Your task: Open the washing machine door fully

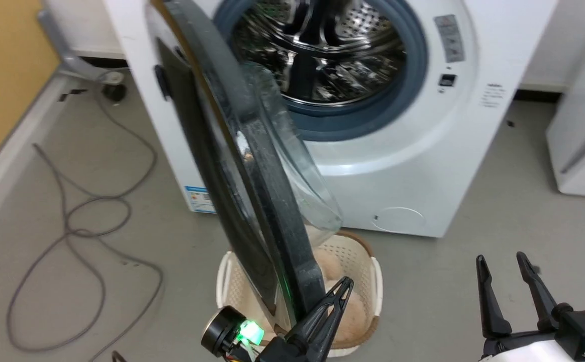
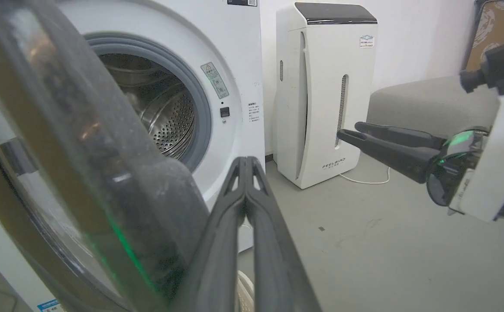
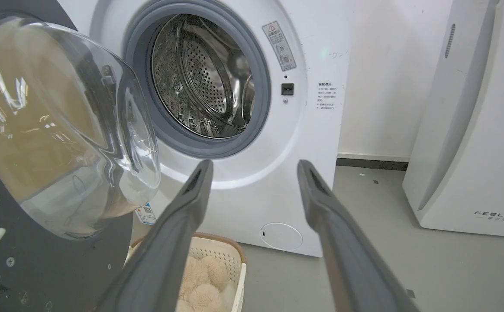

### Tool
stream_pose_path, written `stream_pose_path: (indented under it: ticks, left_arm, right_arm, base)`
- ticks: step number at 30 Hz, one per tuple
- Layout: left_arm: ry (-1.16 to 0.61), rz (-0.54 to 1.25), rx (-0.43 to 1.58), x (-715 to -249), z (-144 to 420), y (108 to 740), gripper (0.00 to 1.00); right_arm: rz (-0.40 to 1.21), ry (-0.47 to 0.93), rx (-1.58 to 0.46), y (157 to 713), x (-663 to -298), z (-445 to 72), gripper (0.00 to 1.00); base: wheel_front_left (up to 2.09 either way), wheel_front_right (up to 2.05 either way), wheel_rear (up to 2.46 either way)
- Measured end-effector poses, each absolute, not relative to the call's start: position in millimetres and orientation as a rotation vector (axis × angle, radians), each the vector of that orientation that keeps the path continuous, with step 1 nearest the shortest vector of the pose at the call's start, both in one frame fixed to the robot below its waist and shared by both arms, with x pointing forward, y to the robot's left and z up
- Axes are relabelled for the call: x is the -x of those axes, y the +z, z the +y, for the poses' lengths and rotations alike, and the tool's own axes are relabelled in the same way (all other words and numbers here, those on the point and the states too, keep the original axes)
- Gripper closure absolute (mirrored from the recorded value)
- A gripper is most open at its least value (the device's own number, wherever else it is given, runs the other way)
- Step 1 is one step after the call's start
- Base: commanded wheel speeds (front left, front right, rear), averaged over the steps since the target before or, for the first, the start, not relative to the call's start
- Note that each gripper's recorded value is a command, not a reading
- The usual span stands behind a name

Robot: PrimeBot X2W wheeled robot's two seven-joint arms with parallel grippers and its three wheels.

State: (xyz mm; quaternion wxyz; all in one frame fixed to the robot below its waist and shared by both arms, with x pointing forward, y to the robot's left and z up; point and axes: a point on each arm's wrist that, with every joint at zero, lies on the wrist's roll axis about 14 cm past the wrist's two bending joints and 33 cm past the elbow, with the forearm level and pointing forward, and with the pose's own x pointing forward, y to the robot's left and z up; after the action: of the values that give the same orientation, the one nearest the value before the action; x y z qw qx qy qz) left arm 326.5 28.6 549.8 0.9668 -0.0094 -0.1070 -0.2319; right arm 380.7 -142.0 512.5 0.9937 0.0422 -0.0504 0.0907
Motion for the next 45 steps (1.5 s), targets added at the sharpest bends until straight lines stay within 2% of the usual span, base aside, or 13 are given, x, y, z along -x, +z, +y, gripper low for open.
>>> stream_pose_path:
  ticks: [15, 28, 45]
  left_arm:
    - [-0.346, -0.236, -0.004, -301, 66, 556, 1.00]
    - [-0.298, -0.249, -0.039, -296, 83, 558, 1.00]
    - [-0.150, -0.291, -0.107, -282, 126, 573, 1.00]
  right_arm:
    - [-0.106, 0.335, -0.111, 516, -393, -88, 0.00]
    - [-0.087, 0.325, -0.111, 510, -392, -92, 0.00]
    - [-0.059, 0.438, -0.135, 504, -397, -51, 0.00]
  base:
    - [0.00, 0.00, 0.00]
    - [0.00, 0.00, 0.00]
    - [0.00, 0.00, 0.00]
